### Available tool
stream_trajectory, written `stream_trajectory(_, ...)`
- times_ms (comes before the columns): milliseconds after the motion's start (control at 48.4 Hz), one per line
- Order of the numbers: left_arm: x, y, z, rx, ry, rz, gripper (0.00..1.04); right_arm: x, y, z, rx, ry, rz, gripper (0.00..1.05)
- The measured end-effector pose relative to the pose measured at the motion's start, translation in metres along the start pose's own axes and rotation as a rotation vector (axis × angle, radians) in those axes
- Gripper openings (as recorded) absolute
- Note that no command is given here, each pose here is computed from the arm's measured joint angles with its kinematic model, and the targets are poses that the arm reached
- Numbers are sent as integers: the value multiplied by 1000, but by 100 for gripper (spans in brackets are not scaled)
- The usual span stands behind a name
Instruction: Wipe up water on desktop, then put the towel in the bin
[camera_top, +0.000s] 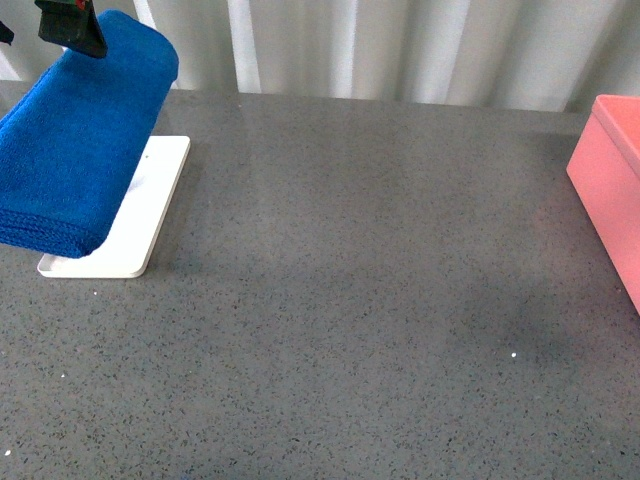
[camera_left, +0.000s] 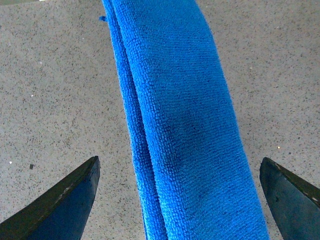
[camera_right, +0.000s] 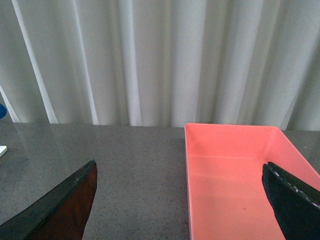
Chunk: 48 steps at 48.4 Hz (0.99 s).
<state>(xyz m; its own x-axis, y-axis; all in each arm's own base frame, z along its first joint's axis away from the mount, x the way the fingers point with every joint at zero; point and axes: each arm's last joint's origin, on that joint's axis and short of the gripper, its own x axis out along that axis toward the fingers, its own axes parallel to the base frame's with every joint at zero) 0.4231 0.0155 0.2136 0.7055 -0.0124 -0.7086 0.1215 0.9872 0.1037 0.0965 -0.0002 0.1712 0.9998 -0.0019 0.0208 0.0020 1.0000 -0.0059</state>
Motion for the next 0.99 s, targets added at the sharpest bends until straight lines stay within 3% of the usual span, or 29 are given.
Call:
stream_trajectory(599,32,-2,-11,-15,36,44,97,0,0,0,0,0,0,98)
stream_trajectory(764,35,-4,-11,-20,37,50,65,0,0,0,0,0,0,98)
stream_trajectory(992,35,-7,-11,-20,35,48,33,0,0,0,0,0,0,98)
